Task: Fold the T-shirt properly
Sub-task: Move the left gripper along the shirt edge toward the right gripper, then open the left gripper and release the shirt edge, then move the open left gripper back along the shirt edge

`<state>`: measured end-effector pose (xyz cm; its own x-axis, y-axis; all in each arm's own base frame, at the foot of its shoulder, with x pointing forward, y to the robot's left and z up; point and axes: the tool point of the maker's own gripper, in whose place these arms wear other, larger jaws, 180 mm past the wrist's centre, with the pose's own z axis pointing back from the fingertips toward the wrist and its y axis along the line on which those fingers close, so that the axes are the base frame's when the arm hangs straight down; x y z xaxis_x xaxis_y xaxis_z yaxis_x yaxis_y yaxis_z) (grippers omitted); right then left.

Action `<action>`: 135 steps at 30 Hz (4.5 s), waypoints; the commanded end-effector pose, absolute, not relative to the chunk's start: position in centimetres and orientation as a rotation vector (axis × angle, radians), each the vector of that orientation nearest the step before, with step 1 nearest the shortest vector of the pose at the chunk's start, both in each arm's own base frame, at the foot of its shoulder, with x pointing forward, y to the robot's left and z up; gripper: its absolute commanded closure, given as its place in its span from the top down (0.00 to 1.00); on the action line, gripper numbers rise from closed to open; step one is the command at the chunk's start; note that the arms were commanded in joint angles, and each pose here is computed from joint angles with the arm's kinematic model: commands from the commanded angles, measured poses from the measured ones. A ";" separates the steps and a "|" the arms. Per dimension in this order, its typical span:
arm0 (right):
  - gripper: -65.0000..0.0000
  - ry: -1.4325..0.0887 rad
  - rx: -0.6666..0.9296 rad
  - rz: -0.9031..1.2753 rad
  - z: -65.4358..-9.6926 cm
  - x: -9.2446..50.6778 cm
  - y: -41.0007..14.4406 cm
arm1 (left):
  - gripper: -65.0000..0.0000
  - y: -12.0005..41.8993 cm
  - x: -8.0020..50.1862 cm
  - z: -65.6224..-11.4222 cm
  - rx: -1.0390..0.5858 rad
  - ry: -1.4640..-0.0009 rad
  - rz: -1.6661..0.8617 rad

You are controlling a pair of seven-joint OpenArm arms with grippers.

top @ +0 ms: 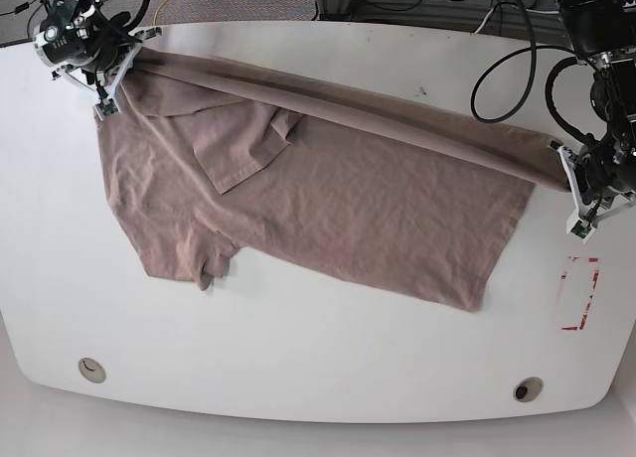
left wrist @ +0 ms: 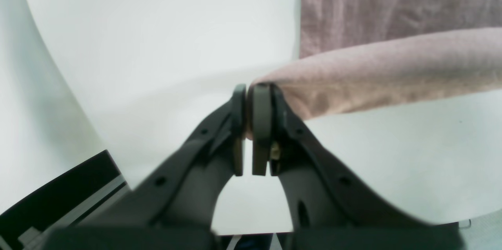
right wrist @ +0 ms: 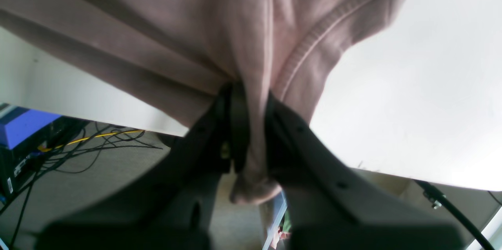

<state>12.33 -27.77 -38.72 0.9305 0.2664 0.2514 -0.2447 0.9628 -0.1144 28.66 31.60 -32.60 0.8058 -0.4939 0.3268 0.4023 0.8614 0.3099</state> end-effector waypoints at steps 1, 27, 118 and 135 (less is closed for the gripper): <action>0.04 -0.274 -0.103 0.266 -38.2 12.4 -28.2 | 0.00 31.9 29.8 -31.5 0.256 -0.434 -0.498; 0.19 -0.272 -0.090 0.252 -38.6 12.2 -27.7 | 0.31 30.3 32.7 -33.8 0.167 -0.430 -0.545; 0.76 -0.539 -0.068 0.111 -35.2 19.4 -29.1 | 0.40 29.5 26.5 -33.0 0.148 -0.534 -0.434; 0.76 -0.537 -0.053 0.102 -35.5 19.2 -28.6 | 0.57 35.4 26.6 -36.4 0.091 -0.444 -0.169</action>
